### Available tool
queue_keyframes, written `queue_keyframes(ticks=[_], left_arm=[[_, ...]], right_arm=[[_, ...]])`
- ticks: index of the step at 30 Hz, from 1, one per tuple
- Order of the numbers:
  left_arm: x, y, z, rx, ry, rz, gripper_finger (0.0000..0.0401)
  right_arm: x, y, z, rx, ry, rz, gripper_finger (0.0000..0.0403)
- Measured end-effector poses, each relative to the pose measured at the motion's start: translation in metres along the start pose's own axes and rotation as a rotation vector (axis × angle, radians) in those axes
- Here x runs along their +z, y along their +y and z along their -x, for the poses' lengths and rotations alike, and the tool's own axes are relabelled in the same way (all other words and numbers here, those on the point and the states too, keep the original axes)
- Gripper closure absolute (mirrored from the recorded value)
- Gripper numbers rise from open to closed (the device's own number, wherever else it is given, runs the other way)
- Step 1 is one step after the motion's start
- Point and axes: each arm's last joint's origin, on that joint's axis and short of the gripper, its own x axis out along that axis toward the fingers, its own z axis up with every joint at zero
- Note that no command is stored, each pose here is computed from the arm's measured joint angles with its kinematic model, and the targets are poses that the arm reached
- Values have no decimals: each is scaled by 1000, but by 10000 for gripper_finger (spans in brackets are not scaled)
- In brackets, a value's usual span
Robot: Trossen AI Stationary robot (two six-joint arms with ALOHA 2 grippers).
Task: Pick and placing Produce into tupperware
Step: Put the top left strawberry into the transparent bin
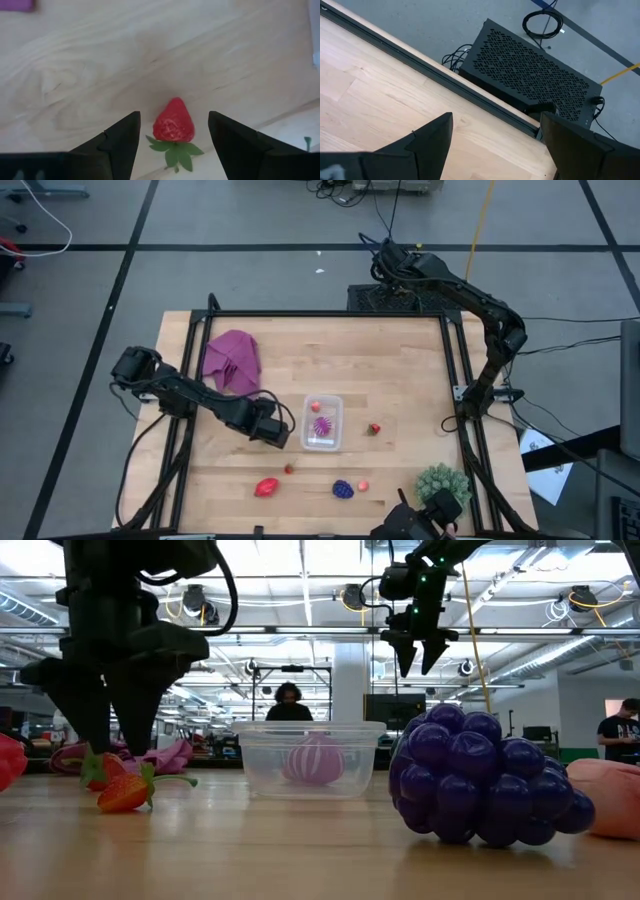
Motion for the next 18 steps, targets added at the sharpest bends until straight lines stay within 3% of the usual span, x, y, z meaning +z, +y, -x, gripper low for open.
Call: queue_keyframes(ticks=[18], left_arm=[[-8, -5, -15, 23, 58, 7, 162]], right_arm=[[0, 0, 0, 2, 1, 0, 110]])
